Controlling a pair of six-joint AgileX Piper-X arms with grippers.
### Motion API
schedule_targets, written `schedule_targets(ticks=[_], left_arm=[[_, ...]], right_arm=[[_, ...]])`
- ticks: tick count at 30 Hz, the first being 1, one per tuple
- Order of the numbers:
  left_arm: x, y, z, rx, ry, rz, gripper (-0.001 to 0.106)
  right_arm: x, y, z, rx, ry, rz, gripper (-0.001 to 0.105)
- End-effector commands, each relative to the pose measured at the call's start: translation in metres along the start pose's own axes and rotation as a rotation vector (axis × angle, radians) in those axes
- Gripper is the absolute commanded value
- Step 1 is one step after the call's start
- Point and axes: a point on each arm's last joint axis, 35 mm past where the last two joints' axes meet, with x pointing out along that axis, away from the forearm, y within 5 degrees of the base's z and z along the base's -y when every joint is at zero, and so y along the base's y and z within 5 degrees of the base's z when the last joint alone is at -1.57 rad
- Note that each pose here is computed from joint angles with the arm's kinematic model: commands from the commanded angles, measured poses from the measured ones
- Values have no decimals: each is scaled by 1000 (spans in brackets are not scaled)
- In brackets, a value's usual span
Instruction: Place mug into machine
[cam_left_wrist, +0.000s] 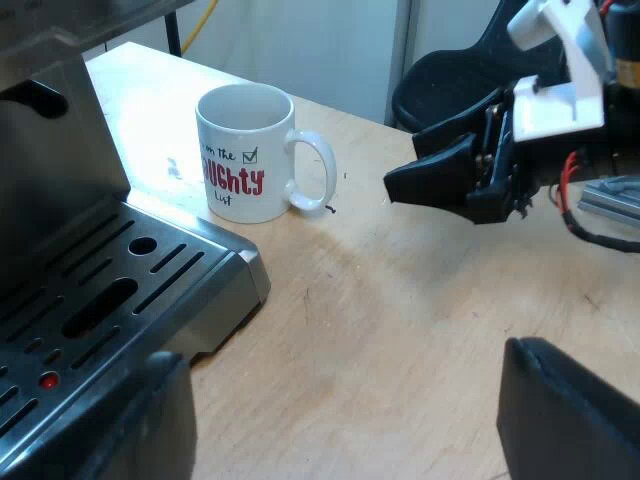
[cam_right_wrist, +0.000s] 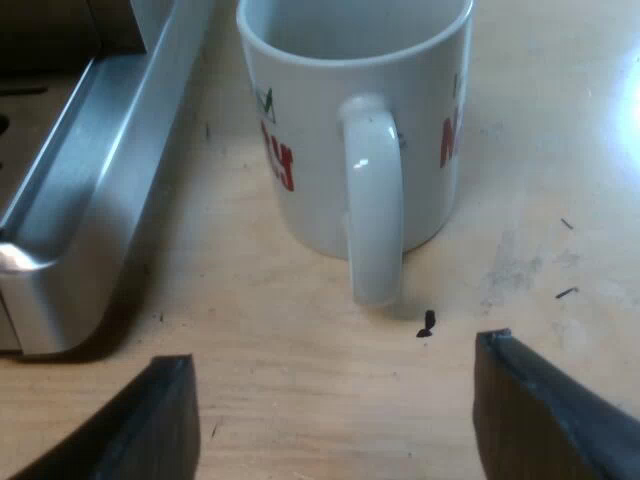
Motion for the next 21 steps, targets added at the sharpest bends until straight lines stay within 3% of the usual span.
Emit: schedule_targets(ticks=[1,21], left_arm=[[-1,-1,5,5,-30,3,65],[-1,-1,4,-4,-21,4,65]], right_arm=[[7,1,2,7,-32,2,59],[56,6,-6,26,-30,-67,59]])
